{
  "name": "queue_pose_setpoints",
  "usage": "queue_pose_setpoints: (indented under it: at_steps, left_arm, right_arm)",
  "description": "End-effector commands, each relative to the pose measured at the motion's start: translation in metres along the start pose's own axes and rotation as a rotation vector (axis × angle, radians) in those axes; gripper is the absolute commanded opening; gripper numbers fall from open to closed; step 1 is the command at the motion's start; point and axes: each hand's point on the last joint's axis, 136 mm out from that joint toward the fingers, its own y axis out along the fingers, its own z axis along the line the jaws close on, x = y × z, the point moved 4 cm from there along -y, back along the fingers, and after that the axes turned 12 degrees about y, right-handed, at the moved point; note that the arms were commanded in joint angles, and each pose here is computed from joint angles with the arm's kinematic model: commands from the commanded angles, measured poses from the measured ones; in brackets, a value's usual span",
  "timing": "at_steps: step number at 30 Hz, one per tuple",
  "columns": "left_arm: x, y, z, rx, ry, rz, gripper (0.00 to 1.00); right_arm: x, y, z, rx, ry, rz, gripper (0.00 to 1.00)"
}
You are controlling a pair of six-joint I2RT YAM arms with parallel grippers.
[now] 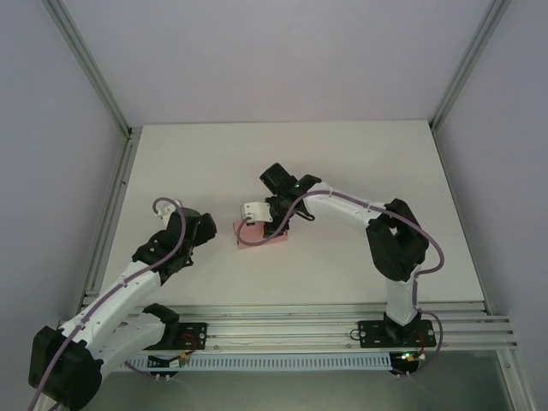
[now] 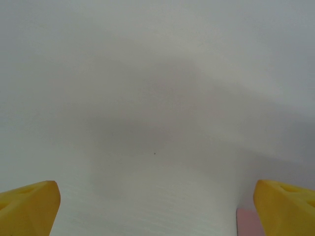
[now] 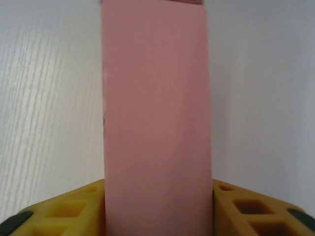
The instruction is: Assemble paper box
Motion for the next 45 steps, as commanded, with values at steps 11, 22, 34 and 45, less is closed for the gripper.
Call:
queue_pose_setpoints:
  at_steps: [11,22,34,45]
  left_arm:
    - [-0.002,-0.012,0.018,0.034,-0.044,-0.057,1.00]
    - [-0.008,-0.014,0.020,0.014,-0.062,-0.062,1.00]
    - [0.001,-0.014,0.016,0.012,-0.050,-0.075,1.00]
    - [0.042,0.009,0.018,0.134,-0.018,-0.103,1.00]
  right_arm:
    - [-0.028,-0.034,-0.068,-0.700,-0.155,0.142,0.37]
    - [-0.047,-0.009,-0.044,-0.718,-0.106,0.009,0.49]
    - [-0.067,-0.030,0.007,-0.508,0.095,0.017,1.00]
    - [-0.098,-0.176,-0.041,-0.750,1.029,-0.508,1.00]
